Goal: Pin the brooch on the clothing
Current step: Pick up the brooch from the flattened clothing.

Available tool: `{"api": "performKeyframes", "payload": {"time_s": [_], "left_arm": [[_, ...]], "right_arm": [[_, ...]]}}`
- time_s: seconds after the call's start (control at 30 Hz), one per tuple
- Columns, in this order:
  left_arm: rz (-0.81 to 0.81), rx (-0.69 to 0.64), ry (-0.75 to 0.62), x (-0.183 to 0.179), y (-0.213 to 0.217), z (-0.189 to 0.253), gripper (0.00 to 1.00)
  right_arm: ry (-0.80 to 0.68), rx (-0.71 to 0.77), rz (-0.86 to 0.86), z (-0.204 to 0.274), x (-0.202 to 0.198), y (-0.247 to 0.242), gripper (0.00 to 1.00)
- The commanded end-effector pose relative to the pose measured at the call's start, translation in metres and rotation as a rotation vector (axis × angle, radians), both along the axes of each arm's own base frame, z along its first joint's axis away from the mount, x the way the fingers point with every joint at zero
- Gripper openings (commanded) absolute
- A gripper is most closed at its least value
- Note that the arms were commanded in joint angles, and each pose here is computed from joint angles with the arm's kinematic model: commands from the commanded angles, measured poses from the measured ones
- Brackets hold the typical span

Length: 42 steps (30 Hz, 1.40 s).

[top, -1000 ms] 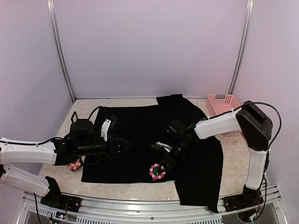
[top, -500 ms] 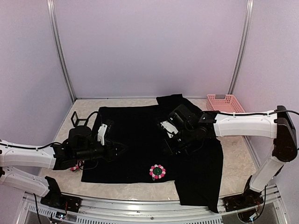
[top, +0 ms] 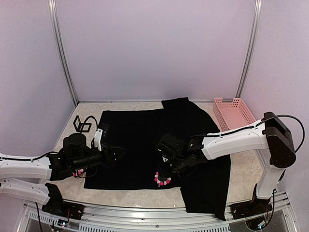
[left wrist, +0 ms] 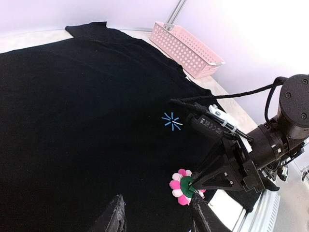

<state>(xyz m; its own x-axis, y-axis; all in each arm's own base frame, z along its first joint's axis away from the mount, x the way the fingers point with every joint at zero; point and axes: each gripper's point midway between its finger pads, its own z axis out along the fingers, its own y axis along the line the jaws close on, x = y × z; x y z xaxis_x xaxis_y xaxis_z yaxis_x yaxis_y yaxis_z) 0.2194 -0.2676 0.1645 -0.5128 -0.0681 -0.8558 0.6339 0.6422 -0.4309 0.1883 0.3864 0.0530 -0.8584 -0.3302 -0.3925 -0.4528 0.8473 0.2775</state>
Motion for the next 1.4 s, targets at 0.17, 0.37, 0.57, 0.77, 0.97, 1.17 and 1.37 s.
{"api": "performKeyframes", "payload": {"time_s": [0.17,0.37,0.57,0.77,0.97,1.17,1.37], "left_arm": [[-0.001,0.005,0.009,-0.004,0.000,-0.007,0.42],[0.002,0.010,0.009,-0.003,-0.001,-0.007,0.43],[-0.004,0.017,0.022,-0.002,-0.004,-0.010,0.43],[-0.008,0.023,0.034,-0.002,-0.006,-0.013,0.43],[-0.006,0.027,0.034,-0.001,-0.007,-0.012,0.43],[-0.001,0.043,0.041,0.000,-0.006,-0.016,0.43],[0.002,0.050,0.044,0.001,-0.005,-0.018,0.43]], "right_arm": [[0.045,-0.033,-0.076,-0.018,-0.004,-0.004,0.19],[0.054,-0.099,-0.068,-0.020,-0.010,-0.014,0.25],[0.068,-0.082,-0.059,-0.018,-0.021,-0.017,0.19],[0.079,-0.076,-0.044,-0.024,-0.025,-0.015,0.15],[0.074,-0.076,-0.025,-0.016,-0.032,-0.009,0.19],[0.080,-0.112,-0.025,-0.015,-0.040,-0.013,0.17],[0.088,-0.105,-0.015,-0.011,-0.046,-0.011,0.16]]}}
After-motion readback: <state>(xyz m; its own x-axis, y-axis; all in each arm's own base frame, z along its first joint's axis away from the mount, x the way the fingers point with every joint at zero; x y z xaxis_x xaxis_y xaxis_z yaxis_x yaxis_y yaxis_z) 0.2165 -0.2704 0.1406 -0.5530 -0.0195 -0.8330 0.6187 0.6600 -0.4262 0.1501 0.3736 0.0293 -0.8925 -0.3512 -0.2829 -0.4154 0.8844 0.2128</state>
